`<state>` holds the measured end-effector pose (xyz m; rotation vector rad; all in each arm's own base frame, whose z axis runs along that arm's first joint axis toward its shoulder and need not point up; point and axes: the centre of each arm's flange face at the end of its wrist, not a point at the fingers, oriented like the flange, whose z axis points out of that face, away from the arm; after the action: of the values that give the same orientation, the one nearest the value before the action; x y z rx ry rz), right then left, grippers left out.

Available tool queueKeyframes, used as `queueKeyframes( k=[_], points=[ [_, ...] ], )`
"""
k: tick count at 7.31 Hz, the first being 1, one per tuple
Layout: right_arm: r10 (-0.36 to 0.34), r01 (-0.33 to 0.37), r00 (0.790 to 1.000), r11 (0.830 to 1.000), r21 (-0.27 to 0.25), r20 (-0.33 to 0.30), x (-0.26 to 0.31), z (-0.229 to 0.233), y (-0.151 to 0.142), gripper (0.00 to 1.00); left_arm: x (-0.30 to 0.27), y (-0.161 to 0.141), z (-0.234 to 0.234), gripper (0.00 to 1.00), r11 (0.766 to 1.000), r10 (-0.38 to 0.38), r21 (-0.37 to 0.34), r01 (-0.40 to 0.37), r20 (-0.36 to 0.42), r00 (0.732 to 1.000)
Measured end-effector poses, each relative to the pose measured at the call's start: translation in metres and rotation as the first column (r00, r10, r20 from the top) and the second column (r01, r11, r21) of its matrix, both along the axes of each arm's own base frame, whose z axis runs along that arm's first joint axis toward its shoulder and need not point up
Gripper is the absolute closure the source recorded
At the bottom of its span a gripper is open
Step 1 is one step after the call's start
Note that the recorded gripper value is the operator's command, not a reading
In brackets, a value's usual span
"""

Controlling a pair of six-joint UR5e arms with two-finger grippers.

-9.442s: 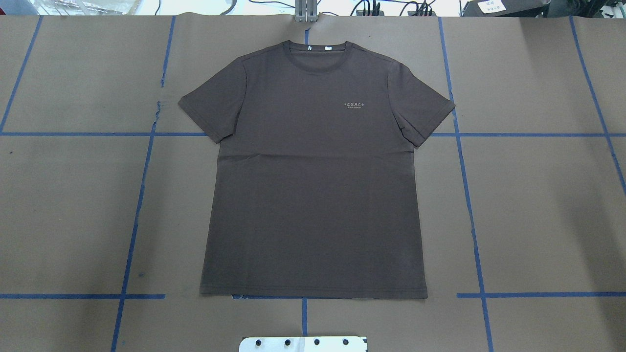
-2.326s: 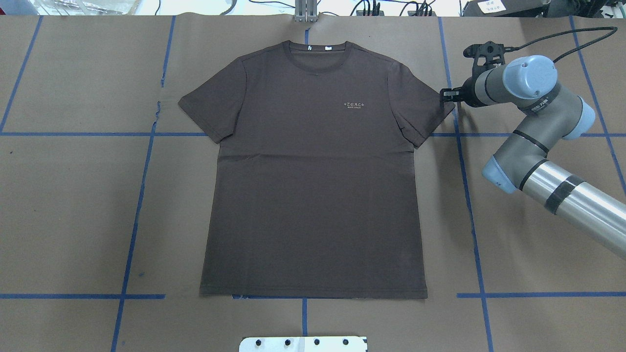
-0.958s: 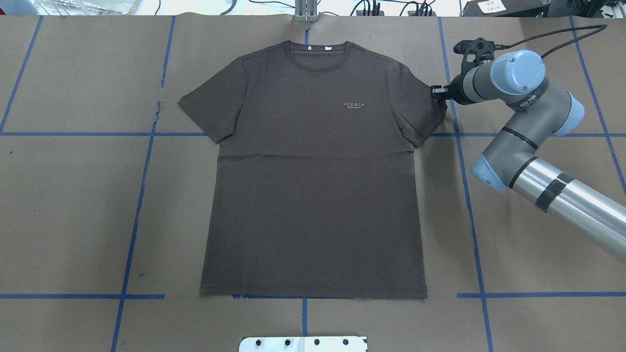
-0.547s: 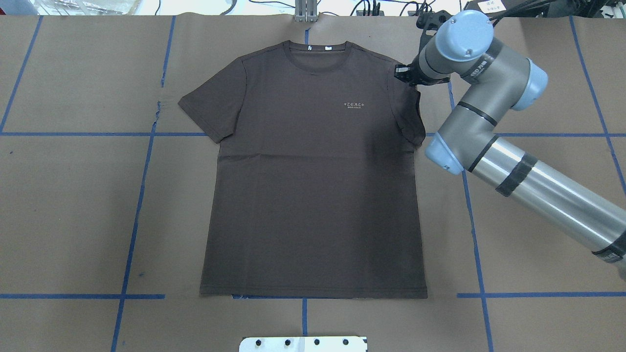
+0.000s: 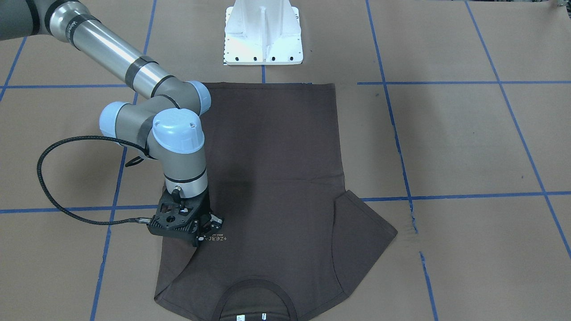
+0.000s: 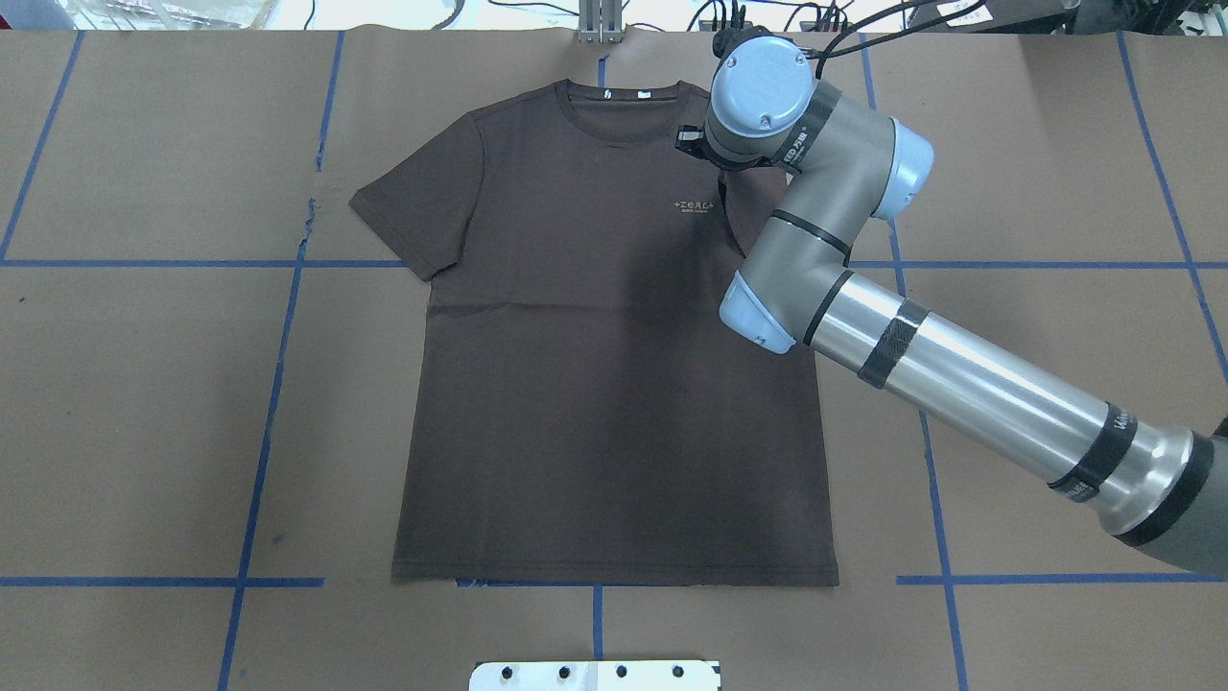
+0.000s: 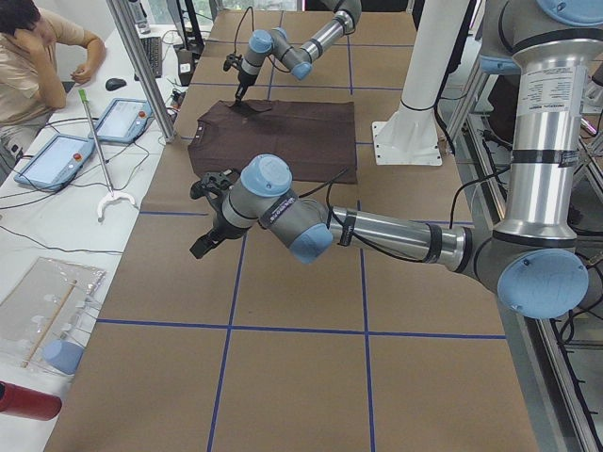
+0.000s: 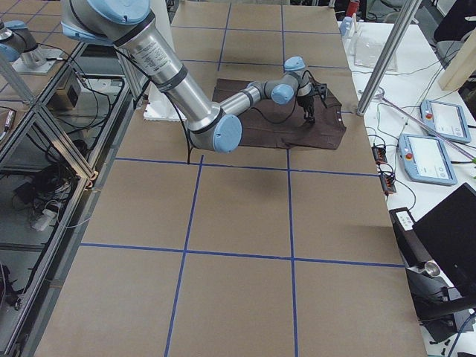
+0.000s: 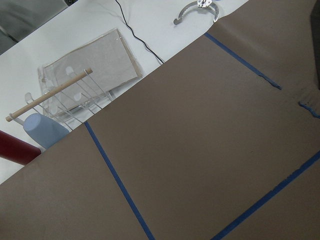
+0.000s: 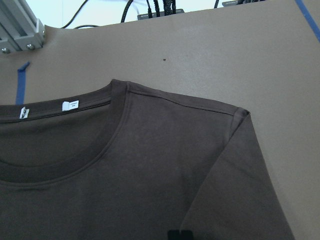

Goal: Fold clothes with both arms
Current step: 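Fold the sleeve inward across the shirt body with the right gripper, then release the sleeve and raise the right gripper away while the left arm approaches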

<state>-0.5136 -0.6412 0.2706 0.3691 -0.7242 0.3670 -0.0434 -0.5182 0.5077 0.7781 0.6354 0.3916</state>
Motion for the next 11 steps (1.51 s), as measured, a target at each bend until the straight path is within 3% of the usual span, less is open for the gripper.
queueKeyframes(
  k=[2,4,5,7,8,10,11],
  points=[
    [-0.010,0.011,1.000,0.999,0.034,-0.019,-0.010,-0.008,0.005,0.00,0.001,0.001,0.000,0.00,1.000,0.006,-0.005,-0.007,-0.010,1.000],
    [-0.107,0.107,0.994,0.992,0.064,-0.010,0.030,-0.020,-0.017,0.00,0.005,-0.003,-0.007,0.00,1.000,0.020,0.010,-0.020,-0.017,1.000],
    [-0.172,0.171,0.985,0.983,0.072,0.010,0.077,-0.014,-0.034,0.00,0.014,-0.016,-0.019,0.00,1.000,0.020,0.008,-0.020,-0.036,0.999],
    [-0.282,0.277,0.959,0.956,0.098,0.039,0.191,0.028,-0.054,0.00,0.063,-0.053,-0.056,0.00,0.995,-0.030,-0.094,0.015,-0.160,0.987],
    [-0.324,0.318,0.945,0.941,0.114,0.041,0.254,0.058,-0.061,0.00,0.105,-0.070,-0.082,0.00,0.990,-0.042,-0.142,0.011,-0.215,0.976],
    [-0.374,0.368,0.927,0.918,0.145,0.016,0.370,0.129,-0.051,0.00,0.217,-0.086,-0.127,0.03,0.984,-0.059,-0.180,0.014,-0.244,0.968],
    [-0.396,0.393,0.918,0.907,0.154,-0.012,0.407,0.164,-0.039,0.00,0.264,-0.085,-0.136,0.20,0.977,-0.091,-0.208,0.039,-0.246,0.965]
  ],
)
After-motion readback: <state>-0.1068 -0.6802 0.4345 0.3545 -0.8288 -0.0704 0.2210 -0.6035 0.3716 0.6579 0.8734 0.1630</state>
